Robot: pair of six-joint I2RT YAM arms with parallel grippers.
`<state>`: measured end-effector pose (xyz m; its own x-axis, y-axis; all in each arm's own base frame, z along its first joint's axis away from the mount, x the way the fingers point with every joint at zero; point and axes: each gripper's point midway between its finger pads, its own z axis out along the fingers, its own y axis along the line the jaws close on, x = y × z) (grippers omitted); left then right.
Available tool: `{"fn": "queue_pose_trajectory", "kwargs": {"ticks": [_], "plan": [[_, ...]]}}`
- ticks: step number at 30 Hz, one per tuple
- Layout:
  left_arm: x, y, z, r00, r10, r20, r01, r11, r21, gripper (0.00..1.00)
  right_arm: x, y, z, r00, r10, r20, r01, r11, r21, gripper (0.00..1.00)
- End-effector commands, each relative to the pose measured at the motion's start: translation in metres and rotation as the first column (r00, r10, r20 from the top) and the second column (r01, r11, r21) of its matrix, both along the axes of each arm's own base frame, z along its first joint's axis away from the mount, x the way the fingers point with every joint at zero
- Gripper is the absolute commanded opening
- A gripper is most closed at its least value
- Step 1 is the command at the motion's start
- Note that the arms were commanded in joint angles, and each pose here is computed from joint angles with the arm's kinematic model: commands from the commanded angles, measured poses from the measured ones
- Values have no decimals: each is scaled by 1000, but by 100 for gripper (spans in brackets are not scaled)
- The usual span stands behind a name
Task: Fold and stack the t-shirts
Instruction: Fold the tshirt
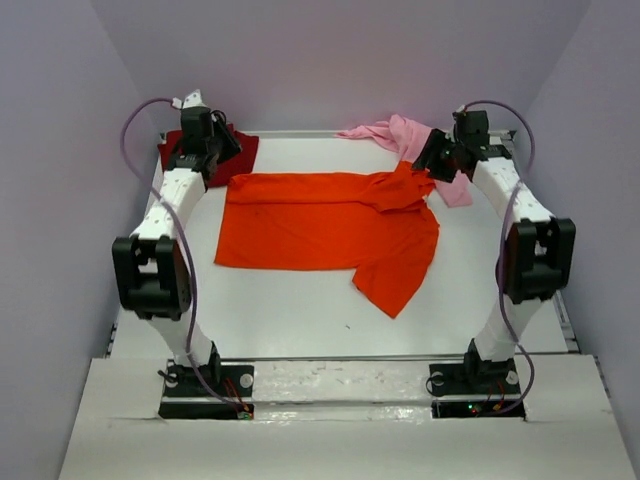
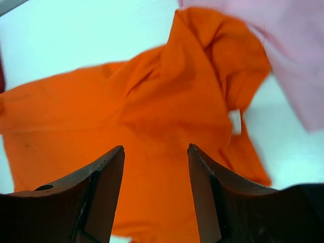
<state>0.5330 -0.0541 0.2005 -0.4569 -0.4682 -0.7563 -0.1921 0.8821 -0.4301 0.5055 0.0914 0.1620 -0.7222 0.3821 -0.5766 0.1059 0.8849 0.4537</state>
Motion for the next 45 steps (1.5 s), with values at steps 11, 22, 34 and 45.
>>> {"fn": "queue_pose_trajectory", "kwargs": {"ticks": [11, 22, 34, 45], "plan": [[-130, -11, 11, 991, -127, 40, 125, 991, 40, 42, -188, 82, -21, 994, 103, 34, -102, 994, -35, 58], [-137, -17, 8, 986, -159, 48, 156, 986, 65, 42, -299, 94, -62, 993, 90, -80, -96, 993, -76, 57], [-134, -19, -2, 983, -180, 26, 180, 984, 0, 42, -330, 102, -127, 974, 62, -217, -120, 957, -265, 58], [-136, -24, 0, 979, -202, 38, 203, 979, -16, 42, -320, 82, -121, 978, 60, -202, -143, 891, -430, 59]]}}
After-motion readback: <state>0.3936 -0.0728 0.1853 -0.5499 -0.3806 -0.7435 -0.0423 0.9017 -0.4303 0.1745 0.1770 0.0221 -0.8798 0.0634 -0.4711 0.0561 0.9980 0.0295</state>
